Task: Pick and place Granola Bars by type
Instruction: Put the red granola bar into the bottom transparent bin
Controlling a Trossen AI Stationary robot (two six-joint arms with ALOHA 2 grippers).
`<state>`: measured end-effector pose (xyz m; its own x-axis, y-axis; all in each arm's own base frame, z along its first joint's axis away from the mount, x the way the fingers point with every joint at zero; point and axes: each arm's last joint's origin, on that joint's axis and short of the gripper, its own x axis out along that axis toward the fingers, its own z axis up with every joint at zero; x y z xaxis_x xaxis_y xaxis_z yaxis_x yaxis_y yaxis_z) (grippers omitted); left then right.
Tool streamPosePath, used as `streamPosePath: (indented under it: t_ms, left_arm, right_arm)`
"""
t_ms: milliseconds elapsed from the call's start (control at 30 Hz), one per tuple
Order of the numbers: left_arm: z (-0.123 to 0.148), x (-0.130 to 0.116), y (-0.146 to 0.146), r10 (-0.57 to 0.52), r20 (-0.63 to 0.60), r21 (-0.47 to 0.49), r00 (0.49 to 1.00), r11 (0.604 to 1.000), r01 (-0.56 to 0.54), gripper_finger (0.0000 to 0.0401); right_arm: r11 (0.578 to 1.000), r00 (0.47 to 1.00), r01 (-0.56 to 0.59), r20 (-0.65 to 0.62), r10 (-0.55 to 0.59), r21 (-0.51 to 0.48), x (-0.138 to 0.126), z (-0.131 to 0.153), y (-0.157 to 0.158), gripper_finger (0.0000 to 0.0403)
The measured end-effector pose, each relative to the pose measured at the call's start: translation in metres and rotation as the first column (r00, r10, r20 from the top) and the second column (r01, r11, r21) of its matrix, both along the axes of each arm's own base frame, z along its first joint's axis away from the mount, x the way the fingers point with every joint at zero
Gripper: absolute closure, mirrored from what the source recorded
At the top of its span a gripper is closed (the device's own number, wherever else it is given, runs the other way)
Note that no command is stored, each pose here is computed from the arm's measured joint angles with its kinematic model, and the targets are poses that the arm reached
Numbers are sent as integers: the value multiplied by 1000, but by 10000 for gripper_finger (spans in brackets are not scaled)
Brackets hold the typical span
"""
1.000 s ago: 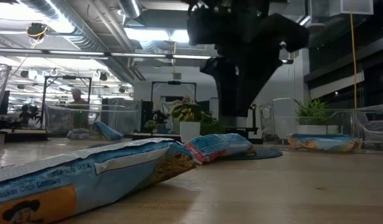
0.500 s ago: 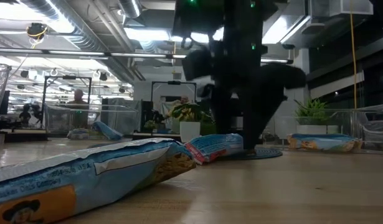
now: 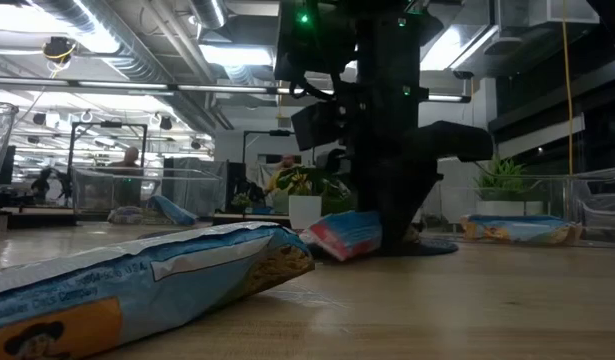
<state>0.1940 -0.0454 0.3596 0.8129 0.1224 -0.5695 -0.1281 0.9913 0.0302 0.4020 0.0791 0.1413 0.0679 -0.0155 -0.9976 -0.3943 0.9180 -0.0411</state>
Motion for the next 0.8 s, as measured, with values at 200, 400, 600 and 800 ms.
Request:
streamPosePath:
  t_ms: [200, 400, 600, 800]
  left_arm:
    - [0, 0, 0, -5, -1, 9, 1000, 1000, 5, 256]
    - [0, 0, 0, -10, -3, 18, 1000, 1000, 10, 256]
    - [0, 0, 0, -14, -3, 24, 1000, 1000, 14, 256]
    - [0, 0, 0, -20, -5, 32, 1000, 999, 20, 256]
  right_arm:
    - [1000, 999, 1, -34, -1, -5, -6, 9, -1, 365]
    - [1000, 999, 29, 20, -29, 8, -10, 33, -3, 362]
    - [999, 998, 38, 48, -39, 16, -11, 41, -7, 338]
    - [997, 996, 70, 54, -71, 21, -8, 41, -16, 365]
